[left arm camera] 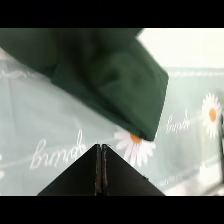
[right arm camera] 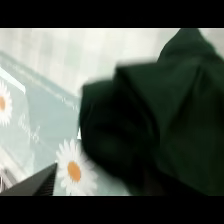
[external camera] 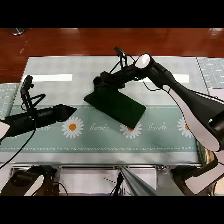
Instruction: Fold the shirts.
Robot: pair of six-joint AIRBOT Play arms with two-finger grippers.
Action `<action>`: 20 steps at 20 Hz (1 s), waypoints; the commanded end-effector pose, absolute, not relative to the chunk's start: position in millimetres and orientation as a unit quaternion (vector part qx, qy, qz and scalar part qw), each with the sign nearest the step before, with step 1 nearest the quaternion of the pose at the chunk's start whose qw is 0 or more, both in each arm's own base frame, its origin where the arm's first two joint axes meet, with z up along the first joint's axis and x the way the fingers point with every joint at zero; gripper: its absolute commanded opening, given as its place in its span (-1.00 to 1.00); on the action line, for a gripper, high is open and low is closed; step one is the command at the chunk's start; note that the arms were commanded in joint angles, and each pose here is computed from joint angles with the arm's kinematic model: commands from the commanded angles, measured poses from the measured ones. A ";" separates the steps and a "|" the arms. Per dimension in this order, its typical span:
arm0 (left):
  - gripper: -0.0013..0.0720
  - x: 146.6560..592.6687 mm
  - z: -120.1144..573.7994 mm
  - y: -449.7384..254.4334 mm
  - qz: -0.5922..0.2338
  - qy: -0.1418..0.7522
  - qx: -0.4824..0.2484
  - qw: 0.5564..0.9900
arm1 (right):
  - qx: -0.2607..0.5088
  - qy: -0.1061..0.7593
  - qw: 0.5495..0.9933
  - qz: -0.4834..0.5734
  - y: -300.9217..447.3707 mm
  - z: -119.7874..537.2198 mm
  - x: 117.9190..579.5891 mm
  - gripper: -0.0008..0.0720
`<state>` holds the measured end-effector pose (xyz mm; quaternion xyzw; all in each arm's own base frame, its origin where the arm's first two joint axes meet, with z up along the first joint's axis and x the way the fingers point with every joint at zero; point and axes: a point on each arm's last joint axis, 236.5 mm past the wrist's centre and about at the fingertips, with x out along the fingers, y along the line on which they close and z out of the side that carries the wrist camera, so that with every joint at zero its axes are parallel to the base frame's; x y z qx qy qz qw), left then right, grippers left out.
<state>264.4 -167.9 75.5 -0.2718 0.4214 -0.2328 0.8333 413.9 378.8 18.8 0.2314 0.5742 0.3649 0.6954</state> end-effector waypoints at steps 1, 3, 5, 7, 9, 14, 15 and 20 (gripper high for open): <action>-0.91 275.1 80.7 -162.5 -0.221 0.397 -0.278 0.846 | 0.174 0.642 0.626 0.406 358.6 14.1 366.8 0.72; -0.91 276.0 81.1 -161.9 -0.220 0.395 -0.278 0.847 | 0.119 0.674 0.628 0.372 306.6 18.8 359.5 0.72; -0.91 276.0 81.1 -161.9 -0.220 0.395 -0.278 0.847 | 0.076 0.659 0.686 0.300 240.5 43.9 375.9 0.72; -0.91 276.0 81.1 -161.9 -0.220 0.395 -0.278 0.847 | 0.057 0.619 0.752 0.219 173.3 74.9 383.1 0.72; -0.91 276.1 81.0 -161.9 -0.221 0.395 -0.276 0.848 | 0.080 0.566 0.811 0.122 110.5 85.2 375.4 0.72; -0.91 278.9 76.4 -161.5 -0.217 0.399 -0.276 0.847 | 0.332 0.471 0.817 -0.023 72.6 3.0 295.2 0.71; -0.91 280.4 74.5 -161.1 -0.215 0.401 -0.277 0.846 | 0.388 0.466 0.795 -0.013 90.2 -12.2 284.9 0.71; -0.91 289.4 65.0 -159.1 -0.202 0.407 -0.284 0.845 | 0.444 0.504 0.740 0.021 145.4 -59.8 274.9 0.71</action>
